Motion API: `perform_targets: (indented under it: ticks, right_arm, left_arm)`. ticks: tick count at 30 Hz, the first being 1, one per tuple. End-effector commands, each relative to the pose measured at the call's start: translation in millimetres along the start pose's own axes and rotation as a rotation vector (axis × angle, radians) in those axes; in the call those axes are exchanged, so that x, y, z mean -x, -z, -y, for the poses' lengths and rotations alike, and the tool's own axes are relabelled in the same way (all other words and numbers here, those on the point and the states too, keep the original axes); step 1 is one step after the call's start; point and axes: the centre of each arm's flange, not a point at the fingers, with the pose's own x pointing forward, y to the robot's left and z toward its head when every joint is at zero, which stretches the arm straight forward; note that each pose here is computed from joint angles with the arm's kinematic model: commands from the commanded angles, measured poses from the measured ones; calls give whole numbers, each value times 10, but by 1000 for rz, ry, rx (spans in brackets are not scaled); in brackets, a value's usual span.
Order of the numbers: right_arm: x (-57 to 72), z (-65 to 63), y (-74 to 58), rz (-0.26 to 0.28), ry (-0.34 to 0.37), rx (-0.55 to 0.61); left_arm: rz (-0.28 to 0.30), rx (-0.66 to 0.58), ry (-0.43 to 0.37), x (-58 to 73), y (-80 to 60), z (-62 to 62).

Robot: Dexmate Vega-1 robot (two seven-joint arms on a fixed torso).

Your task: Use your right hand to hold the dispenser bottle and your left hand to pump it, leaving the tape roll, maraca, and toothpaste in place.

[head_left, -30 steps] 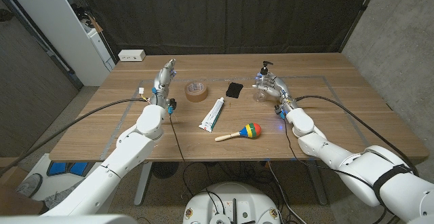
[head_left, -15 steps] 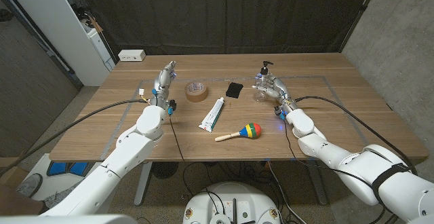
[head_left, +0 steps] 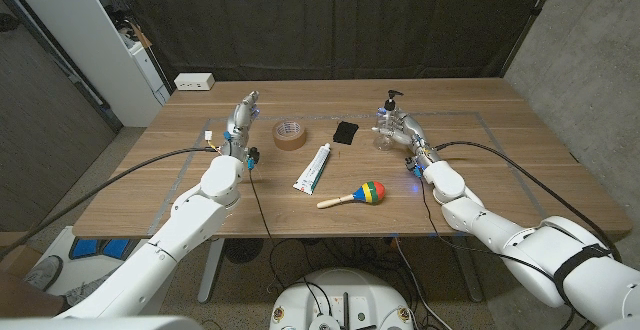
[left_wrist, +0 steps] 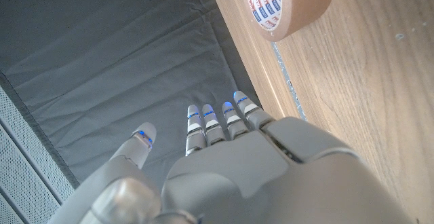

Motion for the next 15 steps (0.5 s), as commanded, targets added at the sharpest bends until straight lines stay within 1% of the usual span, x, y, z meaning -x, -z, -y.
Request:
perform_targets:
  ticks: [1, 6, 15]
  right_arm:
    - [-6, -15, -10, -2, -24, 10]
    - [-19, -21, -22, 1, -43, 18]
    - [-11, -14, -31, 3, -57, 15]
  left_arm:
    - [-11, -10, -13, 14, 29, -42]
    - [-8, -15, -15, 4, 19, -63]
    - [-5, -12, -13, -15, 16, -79]
